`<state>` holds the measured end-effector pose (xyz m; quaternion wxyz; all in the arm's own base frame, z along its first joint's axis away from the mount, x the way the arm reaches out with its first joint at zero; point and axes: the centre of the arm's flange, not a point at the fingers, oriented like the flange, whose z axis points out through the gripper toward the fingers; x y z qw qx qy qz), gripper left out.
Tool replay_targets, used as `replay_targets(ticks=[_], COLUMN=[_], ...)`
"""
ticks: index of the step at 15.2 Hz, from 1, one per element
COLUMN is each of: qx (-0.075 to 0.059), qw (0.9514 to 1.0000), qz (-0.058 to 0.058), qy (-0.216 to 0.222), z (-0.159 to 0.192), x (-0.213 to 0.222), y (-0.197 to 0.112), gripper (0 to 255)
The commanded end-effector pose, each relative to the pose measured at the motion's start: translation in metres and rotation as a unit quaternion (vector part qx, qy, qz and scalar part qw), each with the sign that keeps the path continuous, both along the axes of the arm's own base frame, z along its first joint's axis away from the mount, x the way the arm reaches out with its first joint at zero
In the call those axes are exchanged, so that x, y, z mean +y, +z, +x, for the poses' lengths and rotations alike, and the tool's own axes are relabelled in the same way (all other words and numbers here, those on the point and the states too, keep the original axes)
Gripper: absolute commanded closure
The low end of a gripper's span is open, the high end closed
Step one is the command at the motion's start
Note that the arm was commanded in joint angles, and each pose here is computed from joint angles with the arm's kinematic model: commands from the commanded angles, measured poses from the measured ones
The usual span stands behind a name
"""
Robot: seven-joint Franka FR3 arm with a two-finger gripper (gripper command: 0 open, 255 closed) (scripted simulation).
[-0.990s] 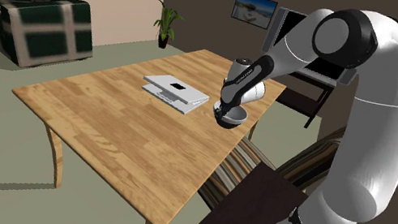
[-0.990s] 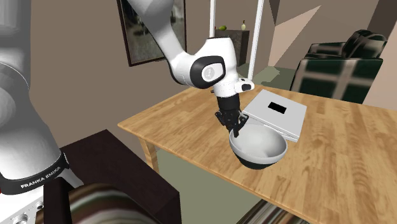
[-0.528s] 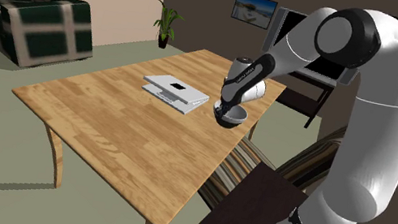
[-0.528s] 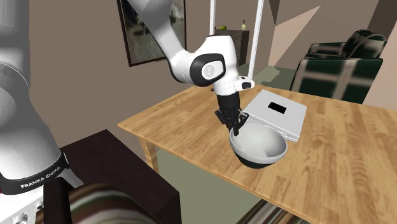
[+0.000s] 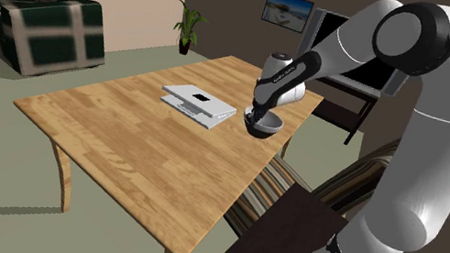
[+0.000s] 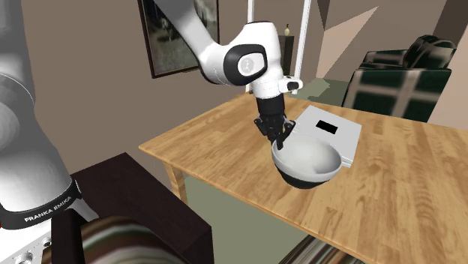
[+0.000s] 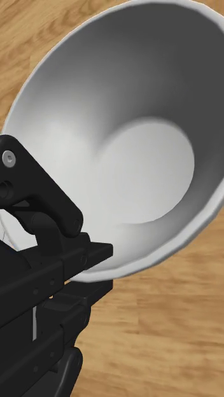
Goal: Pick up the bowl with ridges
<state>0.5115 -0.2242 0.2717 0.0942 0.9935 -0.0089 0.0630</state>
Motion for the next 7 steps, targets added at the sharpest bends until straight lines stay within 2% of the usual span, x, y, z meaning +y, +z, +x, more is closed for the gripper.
replay_targets(ticks=[1, 5, 7], qx=[0.000, 0.000, 0.000], qw=[1.0000, 1.0000, 1.0000], qz=[0.000, 0.000, 0.000], qy=[0.000, 0.000, 0.000], z=[0.000, 0.000, 0.000], x=[0.001, 0.001, 0.001], y=[0.011, 0.032, 0.033], gripper=[255, 255, 255])
